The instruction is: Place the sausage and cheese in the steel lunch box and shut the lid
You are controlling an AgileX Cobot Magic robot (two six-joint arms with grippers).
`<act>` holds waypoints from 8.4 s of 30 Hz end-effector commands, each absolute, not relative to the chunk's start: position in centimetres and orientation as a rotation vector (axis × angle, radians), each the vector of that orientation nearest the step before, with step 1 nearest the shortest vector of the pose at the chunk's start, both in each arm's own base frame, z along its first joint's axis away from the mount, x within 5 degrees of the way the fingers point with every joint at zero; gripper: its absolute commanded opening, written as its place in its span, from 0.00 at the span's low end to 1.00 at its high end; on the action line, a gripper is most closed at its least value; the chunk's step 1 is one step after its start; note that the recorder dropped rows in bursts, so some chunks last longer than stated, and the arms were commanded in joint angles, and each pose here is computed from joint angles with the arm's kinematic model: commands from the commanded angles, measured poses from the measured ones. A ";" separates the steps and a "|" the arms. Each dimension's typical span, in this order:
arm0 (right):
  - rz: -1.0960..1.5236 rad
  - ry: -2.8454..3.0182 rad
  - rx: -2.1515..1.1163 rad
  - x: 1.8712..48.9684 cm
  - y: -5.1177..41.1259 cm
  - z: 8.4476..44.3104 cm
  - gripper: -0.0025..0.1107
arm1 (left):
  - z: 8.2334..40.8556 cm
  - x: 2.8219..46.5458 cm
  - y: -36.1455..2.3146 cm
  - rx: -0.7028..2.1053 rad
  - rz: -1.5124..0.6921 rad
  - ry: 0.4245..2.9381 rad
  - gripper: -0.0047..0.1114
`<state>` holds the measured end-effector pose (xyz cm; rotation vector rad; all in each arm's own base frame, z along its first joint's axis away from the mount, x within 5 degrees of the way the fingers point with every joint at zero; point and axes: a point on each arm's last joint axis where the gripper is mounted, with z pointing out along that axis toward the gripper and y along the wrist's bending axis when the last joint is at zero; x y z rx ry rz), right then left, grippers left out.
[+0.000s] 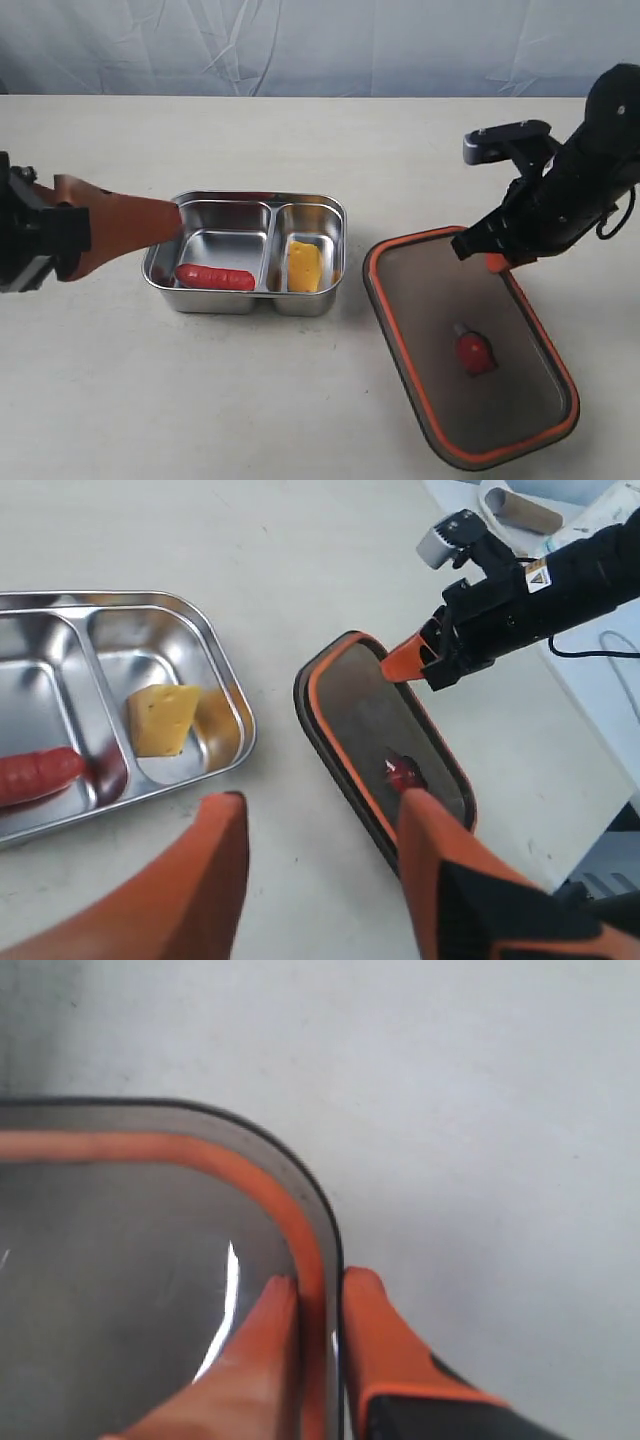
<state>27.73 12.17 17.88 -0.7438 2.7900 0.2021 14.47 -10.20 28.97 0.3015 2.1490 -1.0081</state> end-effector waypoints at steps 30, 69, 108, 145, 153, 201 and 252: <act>0.368 2.539 -0.852 24.5 16.9 22.7 0.02 | 22.6 20.1 -14.3 0.329 -1.379 2.214 0.44; 0.553 2.425 -1.116 22.9 19.6 24.8 0.52 | 23.3 21.3 -14.7 0.447 -1.321 2.120 0.04; 0.318 2.148 -0.936 19.0 14.4 33.8 0.57 | 33.0 23.1 -10.9 1.031 -0.145 1.721 0.04; 1.353 2.227 0.284 22.3 19.4 33.5 0.57 | 29.9 20.4 -14.8 1.155 0.263 1.326 0.04; 1.426 2.220 0.367 22.4 19.6 33.6 0.57 | 30.2 19.4 -16.0 1.194 0.253 1.260 0.04; 1.221 2.331 0.284 25.4 21.2 28.4 0.02 | 31.1 14.3 -17.0 1.471 0.058 1.131 0.41; 1.796 2.153 -0.381 32.0 18.2 16.8 0.02 | 39.6 9.3 -5.2 0.808 0.240 1.066 0.41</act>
